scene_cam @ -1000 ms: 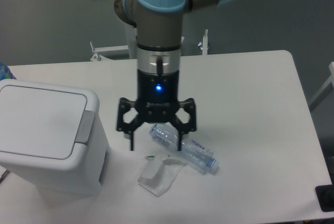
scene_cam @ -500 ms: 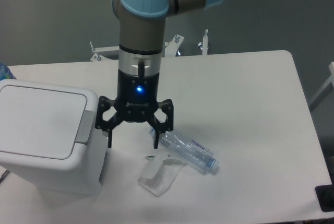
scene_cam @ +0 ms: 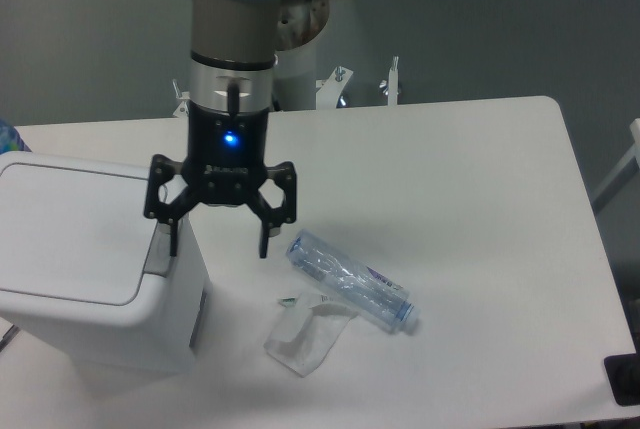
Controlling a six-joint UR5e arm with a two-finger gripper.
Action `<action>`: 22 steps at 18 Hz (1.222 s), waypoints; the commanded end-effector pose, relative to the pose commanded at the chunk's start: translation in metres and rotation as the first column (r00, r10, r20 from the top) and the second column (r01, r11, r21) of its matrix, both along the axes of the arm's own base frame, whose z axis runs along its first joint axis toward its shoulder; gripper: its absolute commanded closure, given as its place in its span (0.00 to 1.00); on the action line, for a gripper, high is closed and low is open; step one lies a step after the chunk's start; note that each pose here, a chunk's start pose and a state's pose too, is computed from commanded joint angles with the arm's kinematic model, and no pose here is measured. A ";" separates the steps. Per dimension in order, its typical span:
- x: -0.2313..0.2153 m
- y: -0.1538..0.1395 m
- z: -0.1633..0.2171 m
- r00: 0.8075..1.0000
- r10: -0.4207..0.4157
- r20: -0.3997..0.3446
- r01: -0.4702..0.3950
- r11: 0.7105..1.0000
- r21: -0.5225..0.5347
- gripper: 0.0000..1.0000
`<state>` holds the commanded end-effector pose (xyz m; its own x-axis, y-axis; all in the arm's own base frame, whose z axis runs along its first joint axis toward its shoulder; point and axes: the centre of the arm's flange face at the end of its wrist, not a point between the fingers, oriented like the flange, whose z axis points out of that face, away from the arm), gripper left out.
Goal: Open the trash can
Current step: 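Move the open gripper across the table above the white trash can lid, then lower the gripper finger onto the grey lid edge of the trash can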
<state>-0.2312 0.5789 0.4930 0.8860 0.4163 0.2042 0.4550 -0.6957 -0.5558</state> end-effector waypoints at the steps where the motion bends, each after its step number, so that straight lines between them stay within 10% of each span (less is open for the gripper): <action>1: 0.001 0.000 -0.001 1.000 -0.002 0.003 0.002 1.000 -0.002 0.00; 22: 0.009 -0.013 -0.015 1.000 0.004 -0.010 -0.004 0.999 -0.042 0.00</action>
<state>-0.2219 0.5658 0.4784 0.8863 0.4276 0.1779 0.4524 -0.7168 -0.5306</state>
